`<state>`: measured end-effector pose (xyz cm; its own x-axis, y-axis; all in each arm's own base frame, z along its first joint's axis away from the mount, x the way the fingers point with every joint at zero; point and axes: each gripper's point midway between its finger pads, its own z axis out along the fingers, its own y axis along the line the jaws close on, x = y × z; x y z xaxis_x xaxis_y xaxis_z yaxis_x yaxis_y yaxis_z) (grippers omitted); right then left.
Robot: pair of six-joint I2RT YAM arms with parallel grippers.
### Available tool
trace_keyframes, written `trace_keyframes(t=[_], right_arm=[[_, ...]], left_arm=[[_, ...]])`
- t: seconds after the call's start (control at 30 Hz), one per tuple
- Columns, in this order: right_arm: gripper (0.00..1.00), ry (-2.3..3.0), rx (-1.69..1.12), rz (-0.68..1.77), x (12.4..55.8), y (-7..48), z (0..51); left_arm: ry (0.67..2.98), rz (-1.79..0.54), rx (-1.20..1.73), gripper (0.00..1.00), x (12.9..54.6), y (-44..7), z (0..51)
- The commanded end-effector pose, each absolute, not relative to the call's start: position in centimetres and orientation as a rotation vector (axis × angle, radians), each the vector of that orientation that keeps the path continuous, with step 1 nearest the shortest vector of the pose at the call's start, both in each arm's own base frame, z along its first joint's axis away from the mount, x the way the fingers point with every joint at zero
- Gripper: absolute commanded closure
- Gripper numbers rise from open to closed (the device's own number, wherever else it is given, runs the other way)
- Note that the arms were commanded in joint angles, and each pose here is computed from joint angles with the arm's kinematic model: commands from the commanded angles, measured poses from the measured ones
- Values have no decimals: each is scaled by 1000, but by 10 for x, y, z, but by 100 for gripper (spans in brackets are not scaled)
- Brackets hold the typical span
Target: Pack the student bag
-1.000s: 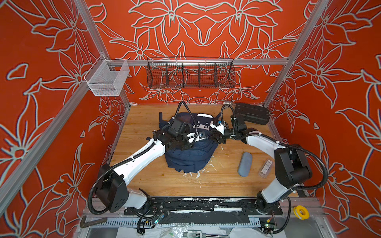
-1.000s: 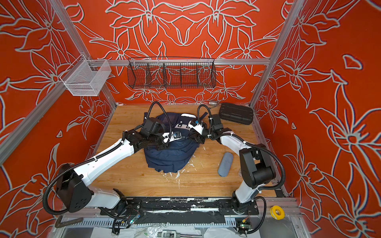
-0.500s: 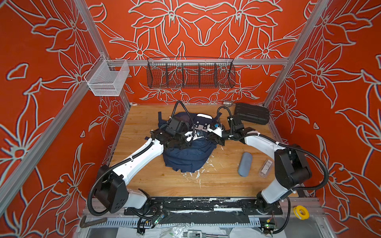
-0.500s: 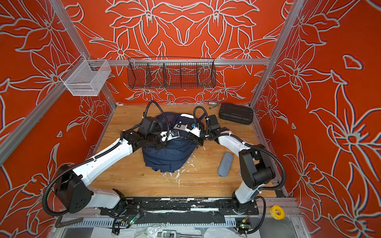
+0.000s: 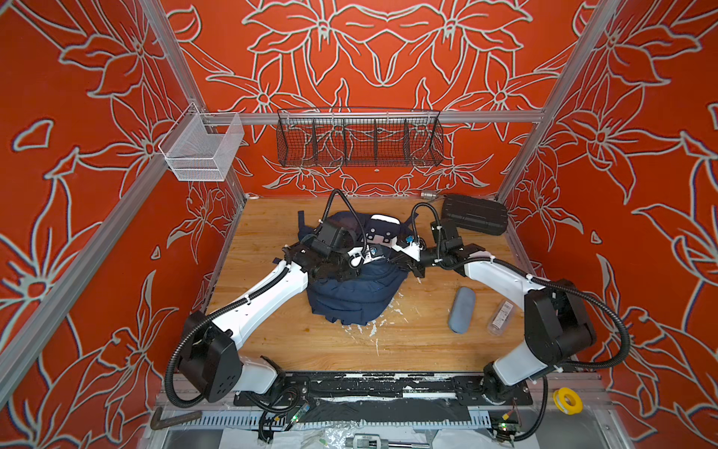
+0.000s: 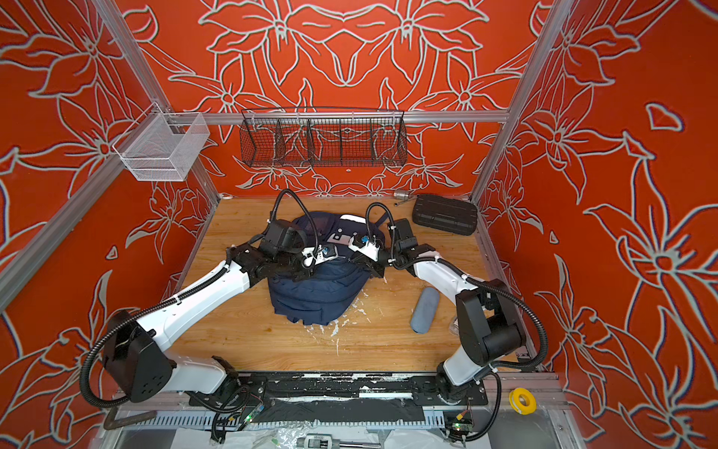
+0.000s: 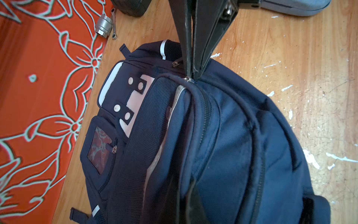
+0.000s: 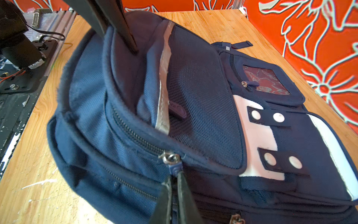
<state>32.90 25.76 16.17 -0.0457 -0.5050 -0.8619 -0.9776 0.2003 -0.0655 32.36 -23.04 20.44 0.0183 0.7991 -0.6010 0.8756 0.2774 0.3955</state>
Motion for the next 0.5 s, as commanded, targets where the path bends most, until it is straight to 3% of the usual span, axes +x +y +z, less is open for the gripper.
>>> trace_keyframes(t=[0.0, 0.2, 0.47], right_arm=[[82, 1674, -1458, 730, 321, 257, 155], [69, 1675, -1480, 733, 327, 260, 151], [67, 1657, -1483, 902, 318, 273, 152]], left_arm=[[1604, -115, 1425, 100, 335, -241, 261], [1581, -152, 1440, 100, 328, -243, 262], [1584, -184, 1366, 100, 336, -241, 273]])
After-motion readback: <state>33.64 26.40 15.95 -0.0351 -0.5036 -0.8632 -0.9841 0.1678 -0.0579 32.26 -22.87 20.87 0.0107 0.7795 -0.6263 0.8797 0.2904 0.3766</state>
